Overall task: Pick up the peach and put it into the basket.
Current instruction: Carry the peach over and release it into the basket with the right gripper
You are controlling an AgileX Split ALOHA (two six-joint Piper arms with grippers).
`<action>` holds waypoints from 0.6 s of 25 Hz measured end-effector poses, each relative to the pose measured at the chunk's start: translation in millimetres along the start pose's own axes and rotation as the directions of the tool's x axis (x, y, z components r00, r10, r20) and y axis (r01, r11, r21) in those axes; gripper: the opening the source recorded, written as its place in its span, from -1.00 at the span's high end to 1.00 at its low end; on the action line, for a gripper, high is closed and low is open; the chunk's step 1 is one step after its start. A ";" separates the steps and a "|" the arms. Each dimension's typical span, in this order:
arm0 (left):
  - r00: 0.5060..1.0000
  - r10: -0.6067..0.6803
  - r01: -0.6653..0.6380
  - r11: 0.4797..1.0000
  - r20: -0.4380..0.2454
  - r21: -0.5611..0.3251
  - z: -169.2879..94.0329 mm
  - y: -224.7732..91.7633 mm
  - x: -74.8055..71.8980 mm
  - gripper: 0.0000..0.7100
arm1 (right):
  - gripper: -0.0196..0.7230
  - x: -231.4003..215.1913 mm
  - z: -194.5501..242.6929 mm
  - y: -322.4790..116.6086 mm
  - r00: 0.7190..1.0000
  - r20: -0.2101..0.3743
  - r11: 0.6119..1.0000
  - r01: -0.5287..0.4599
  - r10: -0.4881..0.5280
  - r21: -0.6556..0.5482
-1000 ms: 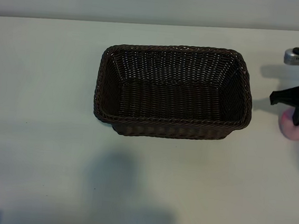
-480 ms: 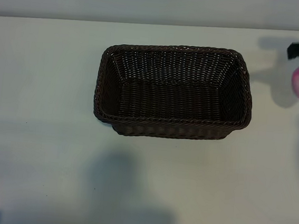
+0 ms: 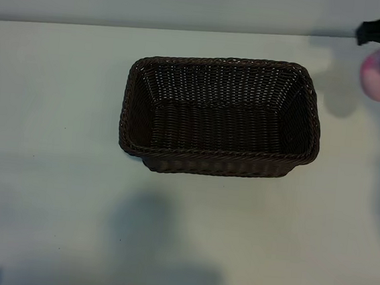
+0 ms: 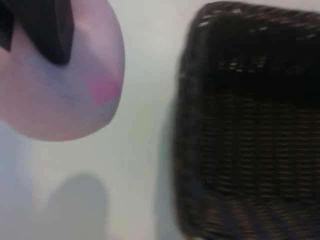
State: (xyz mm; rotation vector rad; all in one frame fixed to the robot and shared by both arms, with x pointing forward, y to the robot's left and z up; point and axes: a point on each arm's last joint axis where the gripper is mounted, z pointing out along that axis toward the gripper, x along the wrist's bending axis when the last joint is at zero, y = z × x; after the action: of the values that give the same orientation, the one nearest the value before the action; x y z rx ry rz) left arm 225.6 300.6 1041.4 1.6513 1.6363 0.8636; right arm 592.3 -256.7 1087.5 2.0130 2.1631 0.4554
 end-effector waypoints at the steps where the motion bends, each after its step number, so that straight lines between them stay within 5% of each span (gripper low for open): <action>1: 1.000 0.000 0.000 1.000 0.000 0.000 0.0 0.0 0.0 -0.67 | 0.82 9.3 -0.3 -0.1 1.000 -0.012 1.000 0.022 -0.022 -0.001; 15: 1.000 0.001 -0.001 1.000 0.000 0.000 0.0 0.0 0.0 -0.67 | 0.82 108.7 12.7 -13.8 0.978 -0.111 0.984 0.177 -0.176 0.005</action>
State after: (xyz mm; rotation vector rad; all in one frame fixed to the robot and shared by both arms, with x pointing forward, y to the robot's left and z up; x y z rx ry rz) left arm 225.6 300.6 1041.4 1.6522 1.6356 0.8641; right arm 573.7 -148.1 1081.4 1.8212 2.3909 0.5373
